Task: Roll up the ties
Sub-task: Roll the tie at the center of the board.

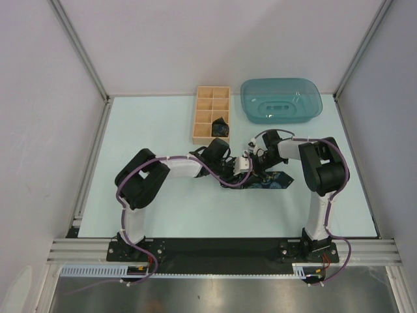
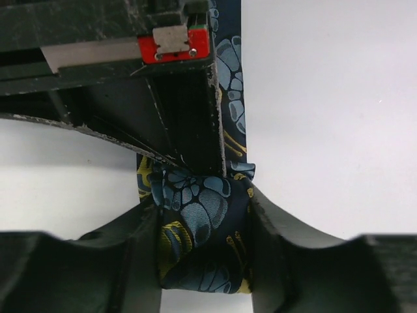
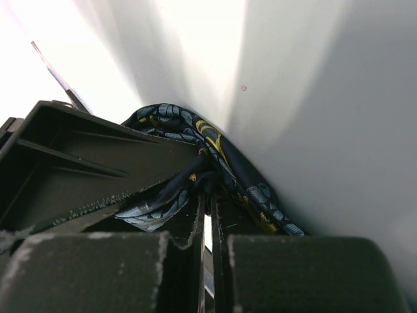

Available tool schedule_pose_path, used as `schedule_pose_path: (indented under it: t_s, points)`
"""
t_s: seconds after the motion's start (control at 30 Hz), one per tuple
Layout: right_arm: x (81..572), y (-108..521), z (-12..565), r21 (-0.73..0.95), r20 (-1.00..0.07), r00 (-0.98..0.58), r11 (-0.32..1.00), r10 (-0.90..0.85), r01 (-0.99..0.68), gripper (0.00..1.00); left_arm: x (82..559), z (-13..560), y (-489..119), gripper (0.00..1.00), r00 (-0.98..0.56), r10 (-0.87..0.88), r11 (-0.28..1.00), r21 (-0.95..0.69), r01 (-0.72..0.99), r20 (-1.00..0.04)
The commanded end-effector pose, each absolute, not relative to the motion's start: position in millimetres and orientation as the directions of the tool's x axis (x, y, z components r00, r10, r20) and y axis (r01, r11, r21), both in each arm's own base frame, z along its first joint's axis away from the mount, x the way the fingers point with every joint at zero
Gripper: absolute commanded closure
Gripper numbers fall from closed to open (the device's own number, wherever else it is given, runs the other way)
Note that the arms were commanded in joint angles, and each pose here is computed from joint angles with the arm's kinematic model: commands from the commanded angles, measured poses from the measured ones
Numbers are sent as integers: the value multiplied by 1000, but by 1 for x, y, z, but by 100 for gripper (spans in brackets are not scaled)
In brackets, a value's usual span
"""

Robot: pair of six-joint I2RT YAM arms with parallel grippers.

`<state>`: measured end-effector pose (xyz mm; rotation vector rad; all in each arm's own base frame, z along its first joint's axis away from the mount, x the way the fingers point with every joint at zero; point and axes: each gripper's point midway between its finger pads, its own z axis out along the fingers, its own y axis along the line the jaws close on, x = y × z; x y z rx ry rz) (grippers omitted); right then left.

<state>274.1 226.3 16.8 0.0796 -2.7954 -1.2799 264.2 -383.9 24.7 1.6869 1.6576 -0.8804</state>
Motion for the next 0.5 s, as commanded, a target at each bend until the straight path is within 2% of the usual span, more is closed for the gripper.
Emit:
schedule_pose_path:
  t_s: [0.0, 0.03, 0.1, 0.27, 0.47]
  points:
    - [278, 246, -6, 720, -34, -992, 685, -124, -110, 100, 256, 15, -384, 61, 12, 636, -59, -33, 998, -772]
    - [278, 244, -2, 726, -34, -992, 679, -119, -107, 100, 257, 10, -378, 66, 14, 656, -52, -26, 998, -755]
    - [284, 236, 13, 746, -47, -995, 659, -93, -97, 94, 254, 2, -368, 68, 15, 693, -52, -29, 998, -721]
    - [288, 218, 49, 787, -83, -996, 610, -44, -93, 82, 250, -17, -348, 69, -8, 766, -27, -45, 999, -643]
    - [285, 228, 78, 846, -87, -996, 527, -17, -83, 68, 252, -22, -342, 70, -18, 789, -11, -43, 999, -614]
